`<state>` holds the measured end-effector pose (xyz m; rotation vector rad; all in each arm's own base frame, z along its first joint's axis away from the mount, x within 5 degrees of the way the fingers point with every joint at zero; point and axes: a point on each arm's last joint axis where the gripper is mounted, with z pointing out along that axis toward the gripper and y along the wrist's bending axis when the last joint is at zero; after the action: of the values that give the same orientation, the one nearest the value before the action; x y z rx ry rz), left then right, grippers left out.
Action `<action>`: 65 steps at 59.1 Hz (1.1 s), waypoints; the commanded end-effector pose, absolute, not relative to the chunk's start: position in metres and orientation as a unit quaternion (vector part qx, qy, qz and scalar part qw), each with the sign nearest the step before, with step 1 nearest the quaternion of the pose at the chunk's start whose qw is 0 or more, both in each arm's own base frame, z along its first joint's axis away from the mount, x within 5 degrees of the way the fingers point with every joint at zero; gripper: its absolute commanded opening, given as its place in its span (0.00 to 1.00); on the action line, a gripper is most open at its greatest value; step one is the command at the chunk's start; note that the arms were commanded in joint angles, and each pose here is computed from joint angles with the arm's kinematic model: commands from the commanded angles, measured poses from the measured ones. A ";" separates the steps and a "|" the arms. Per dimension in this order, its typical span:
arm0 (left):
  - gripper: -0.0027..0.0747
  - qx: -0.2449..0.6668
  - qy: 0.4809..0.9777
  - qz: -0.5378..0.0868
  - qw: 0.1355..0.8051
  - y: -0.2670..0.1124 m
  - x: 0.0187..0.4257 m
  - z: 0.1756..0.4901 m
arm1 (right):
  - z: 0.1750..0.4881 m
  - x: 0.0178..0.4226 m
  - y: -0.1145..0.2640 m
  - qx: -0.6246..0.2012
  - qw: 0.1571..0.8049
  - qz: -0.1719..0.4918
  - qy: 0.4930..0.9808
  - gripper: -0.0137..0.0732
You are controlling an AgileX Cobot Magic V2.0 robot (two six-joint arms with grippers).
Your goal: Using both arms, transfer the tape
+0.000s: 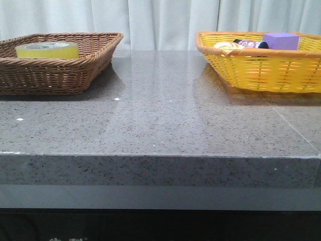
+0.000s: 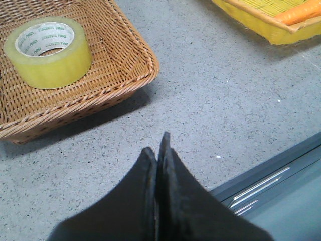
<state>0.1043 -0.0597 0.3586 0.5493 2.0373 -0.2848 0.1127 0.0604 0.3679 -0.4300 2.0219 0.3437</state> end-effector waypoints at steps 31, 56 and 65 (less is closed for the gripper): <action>0.01 0.165 0.800 -0.134 0.561 -0.042 0.090 0.344 | 0.382 0.114 0.060 -0.175 0.539 0.145 0.812 0.08; 0.01 0.033 0.704 -0.081 0.705 -0.010 0.062 0.242 | 0.382 0.114 0.060 -0.175 0.539 0.145 0.812 0.08; 0.01 0.009 0.679 -0.065 0.731 -0.006 0.056 0.218 | 0.382 0.114 0.060 -0.175 0.539 0.145 0.812 0.08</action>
<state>0.0587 -0.0075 0.2089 0.0589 1.6526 -0.1392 0.1126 0.0603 0.3676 -0.4307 2.0254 0.3415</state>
